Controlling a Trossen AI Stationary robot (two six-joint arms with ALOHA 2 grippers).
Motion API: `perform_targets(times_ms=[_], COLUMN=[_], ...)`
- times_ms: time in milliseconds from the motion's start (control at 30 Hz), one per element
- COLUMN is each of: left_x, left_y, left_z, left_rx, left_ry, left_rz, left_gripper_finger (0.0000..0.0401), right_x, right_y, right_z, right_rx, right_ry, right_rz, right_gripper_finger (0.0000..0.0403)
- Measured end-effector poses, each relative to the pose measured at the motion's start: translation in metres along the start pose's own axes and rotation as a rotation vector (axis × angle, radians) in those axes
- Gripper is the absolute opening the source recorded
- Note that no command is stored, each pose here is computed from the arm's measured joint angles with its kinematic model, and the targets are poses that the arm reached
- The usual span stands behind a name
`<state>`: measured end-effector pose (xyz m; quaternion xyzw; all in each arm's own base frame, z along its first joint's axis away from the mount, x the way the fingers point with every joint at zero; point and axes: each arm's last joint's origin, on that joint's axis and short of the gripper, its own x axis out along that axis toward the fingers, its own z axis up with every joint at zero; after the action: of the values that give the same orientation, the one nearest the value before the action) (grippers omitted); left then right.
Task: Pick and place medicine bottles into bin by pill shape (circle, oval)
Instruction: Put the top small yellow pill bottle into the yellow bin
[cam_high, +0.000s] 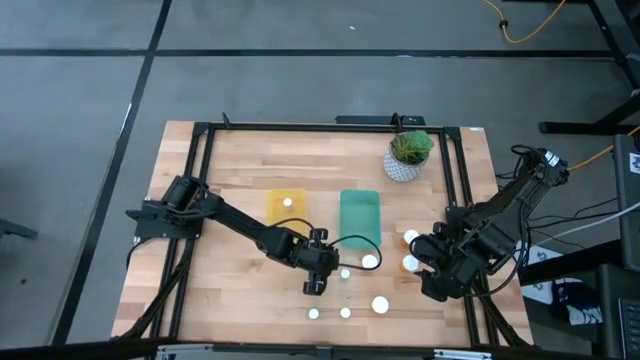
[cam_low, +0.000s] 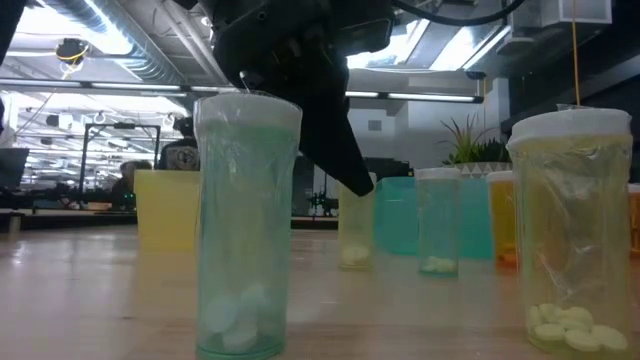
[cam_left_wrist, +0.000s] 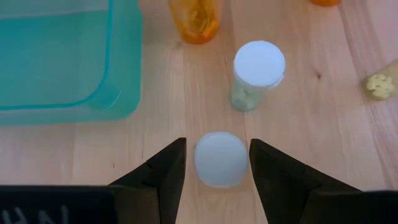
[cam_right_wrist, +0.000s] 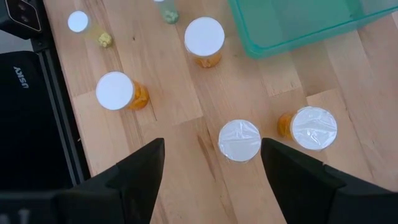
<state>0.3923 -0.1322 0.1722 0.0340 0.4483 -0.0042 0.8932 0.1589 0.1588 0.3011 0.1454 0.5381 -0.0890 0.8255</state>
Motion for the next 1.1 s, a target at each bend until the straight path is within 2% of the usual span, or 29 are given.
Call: perform_targets(times_ms=[367, 800, 900, 1100], left_x=[0.000, -0.002, -0.015, -0.073], left_y=[0.000, -0.003, -0.005, -0.002], left_z=[0.002, 0.001, 0.002, 0.005], left_rx=[0.037, 0.046, 0.079, 0.137], left_ry=[-0.018, -0.016, -0.007, -0.001], left_rz=[-0.003, -0.013, -0.017, 0.072], left_gripper_finger=[0.0158, 0.0104, 0.0105, 0.0105], right_x=[0.000, 0.000, 0.000, 0.000], right_y=[0.000, 0.000, 0.000, 0.000], right_z=[0.000, 0.000, 0.000, 0.000], right_rx=[0.000, 0.000, 0.000, 0.000], right_ry=[0.000, 0.000, 0.000, 0.000], right_rz=[0.000, -0.001, 0.000, -0.001], right_gripper_finger=[0.0269, 0.0269, 0.0269, 0.0269])
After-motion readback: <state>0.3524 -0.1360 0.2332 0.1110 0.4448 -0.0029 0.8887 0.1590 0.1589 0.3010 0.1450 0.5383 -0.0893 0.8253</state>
